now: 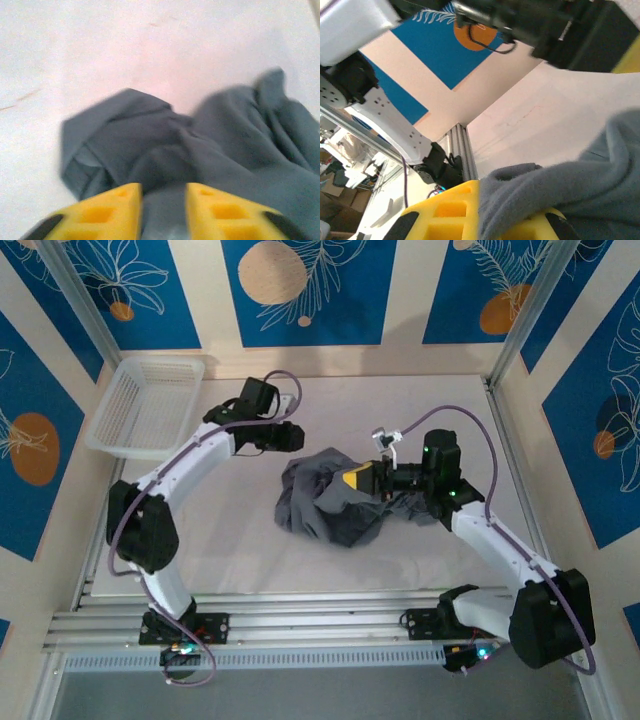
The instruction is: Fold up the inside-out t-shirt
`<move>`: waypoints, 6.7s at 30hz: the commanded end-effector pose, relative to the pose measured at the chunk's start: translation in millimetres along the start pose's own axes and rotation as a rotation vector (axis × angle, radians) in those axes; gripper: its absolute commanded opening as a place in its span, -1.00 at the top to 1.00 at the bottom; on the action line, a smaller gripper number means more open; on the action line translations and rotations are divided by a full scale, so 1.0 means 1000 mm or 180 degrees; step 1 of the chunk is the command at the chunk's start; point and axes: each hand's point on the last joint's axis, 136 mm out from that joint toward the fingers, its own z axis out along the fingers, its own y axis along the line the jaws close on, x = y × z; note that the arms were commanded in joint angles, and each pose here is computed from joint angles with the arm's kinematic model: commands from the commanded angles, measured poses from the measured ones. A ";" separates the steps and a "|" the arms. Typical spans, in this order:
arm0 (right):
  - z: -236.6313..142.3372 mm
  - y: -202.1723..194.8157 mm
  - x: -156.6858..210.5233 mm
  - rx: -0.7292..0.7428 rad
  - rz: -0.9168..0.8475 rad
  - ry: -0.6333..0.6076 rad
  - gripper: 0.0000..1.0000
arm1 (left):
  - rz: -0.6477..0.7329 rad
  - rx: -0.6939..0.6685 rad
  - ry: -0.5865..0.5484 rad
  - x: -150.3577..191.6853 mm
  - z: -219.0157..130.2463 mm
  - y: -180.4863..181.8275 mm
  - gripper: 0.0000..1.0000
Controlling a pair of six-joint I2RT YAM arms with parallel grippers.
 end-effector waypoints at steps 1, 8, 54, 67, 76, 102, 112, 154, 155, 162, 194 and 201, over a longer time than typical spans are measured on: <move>-0.006 0.015 -0.008 -0.0097 -0.0044 -0.0063 1.00 | -0.0079 -0.0253 -0.0067 -0.005 0.003 0.021 -0.02; -0.010 -0.004 -0.004 0.0150 0.0015 -0.0107 1.00 | 0.0117 0.0648 -0.0066 0.033 -0.044 -0.031 -0.11; -0.063 -0.055 -0.016 0.1955 -0.0262 -0.0680 0.08 | -0.0527 0.2169 0.0811 0.044 -0.062 -0.142 1.00; 0.037 -0.014 0.016 0.0625 -0.0966 0.0114 0.13 | -0.0587 0.2166 0.0828 0.037 -0.055 -0.144 1.00; 0.038 0.012 0.000 0.0270 -0.0744 0.0009 1.00 | -0.0592 0.1663 0.0893 0.049 -0.038 -0.109 1.00; 0.056 0.031 -0.014 -0.0239 -0.0310 0.0232 1.00 | 0.1515 0.1367 -0.0489 0.065 -0.109 -0.090 -0.28; 0.060 0.047 -0.004 -0.0437 -0.0367 0.0431 0.98 | 0.1773 0.1612 -0.0294 0.057 -0.090 -0.105 0.23; 0.001 -0.066 0.021 0.1656 -0.0449 0.0137 -0.02 | 0.1116 0.1093 -0.0229 0.141 -0.072 -0.048 1.00; -0.001 -0.074 0.025 0.1761 -0.0401 0.0210 -0.02 | 0.1087 0.1028 -0.0162 0.150 -0.070 -0.042 1.00; 0.029 -0.084 0.075 0.1515 0.0077 0.1120 0.01 | 0.0886 0.0298 0.0160 0.191 -0.049 0.007 1.00; 0.034 -0.031 0.051 0.0820 -0.0589 0.0427 1.00 | 0.0251 -0.0095 0.0278 0.189 -0.023 0.034 0.72; 0.021 -0.011 0.070 0.0545 -0.0753 0.0408 1.00 | 0.0897 0.0452 -0.0451 0.131 -0.081 -0.015 -0.10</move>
